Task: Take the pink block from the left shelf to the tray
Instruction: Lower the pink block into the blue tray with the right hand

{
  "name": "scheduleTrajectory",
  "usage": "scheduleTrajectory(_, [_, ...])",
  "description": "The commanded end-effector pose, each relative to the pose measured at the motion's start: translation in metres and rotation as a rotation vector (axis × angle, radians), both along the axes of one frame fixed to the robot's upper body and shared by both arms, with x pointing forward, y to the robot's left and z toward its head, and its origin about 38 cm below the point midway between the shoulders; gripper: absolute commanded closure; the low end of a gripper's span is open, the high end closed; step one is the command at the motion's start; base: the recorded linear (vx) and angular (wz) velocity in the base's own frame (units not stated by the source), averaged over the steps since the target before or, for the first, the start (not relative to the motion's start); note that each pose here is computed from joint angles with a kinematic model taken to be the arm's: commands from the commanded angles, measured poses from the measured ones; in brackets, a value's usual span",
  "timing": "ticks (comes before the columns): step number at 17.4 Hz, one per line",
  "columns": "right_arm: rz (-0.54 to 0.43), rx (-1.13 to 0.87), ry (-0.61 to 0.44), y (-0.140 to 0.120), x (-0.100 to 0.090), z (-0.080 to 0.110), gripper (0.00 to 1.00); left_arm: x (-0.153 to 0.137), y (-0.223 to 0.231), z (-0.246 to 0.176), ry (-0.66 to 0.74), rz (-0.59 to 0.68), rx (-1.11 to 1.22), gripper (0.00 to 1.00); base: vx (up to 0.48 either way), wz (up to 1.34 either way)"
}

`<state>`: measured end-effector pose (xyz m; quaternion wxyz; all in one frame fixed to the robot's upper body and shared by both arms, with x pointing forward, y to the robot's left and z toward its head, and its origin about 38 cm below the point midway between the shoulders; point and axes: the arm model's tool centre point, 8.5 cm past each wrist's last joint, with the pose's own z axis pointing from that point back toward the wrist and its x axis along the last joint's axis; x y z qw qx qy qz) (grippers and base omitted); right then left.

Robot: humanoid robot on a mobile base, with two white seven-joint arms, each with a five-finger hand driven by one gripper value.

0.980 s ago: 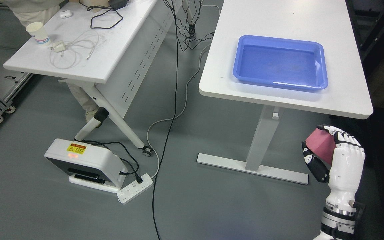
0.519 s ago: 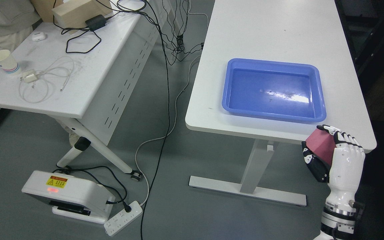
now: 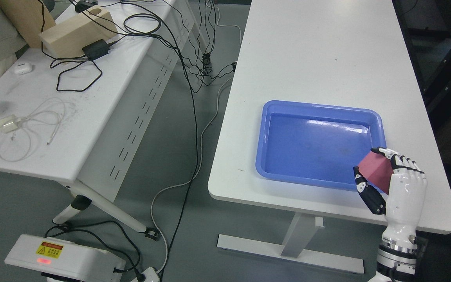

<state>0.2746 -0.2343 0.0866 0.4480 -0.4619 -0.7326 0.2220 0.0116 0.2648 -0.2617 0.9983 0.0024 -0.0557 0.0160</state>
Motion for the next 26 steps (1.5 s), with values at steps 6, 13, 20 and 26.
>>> scheduleTrajectory(6, [0.192, -0.044, 0.178, 0.029, 0.005, -0.014, 0.79, 0.027, 0.011, 0.002, -0.05, -0.004, 0.019, 0.0, 0.151, 0.09])
scheduleTrajectory(13, [0.192, 0.093, 0.196, 0.023, 0.012, -0.013, 0.28, 0.027, 0.011, 0.002, -0.05, -0.004, 0.019, 0.0, 0.055, 0.02])
scheduleTrajectory(20, [0.216, 0.285, 0.236, 0.015, 0.012, -0.018, 0.01, 0.027, 0.011, 0.002, -0.05, -0.004, 0.019, 0.0, 0.003, 0.0])
scheduleTrajectory(26, [0.227, 0.429, 0.172, -0.003, 0.011, -0.012, 0.01, 0.027, 0.011, 0.002, -0.05, -0.004, 0.019, 0.0, 0.0, 0.0])
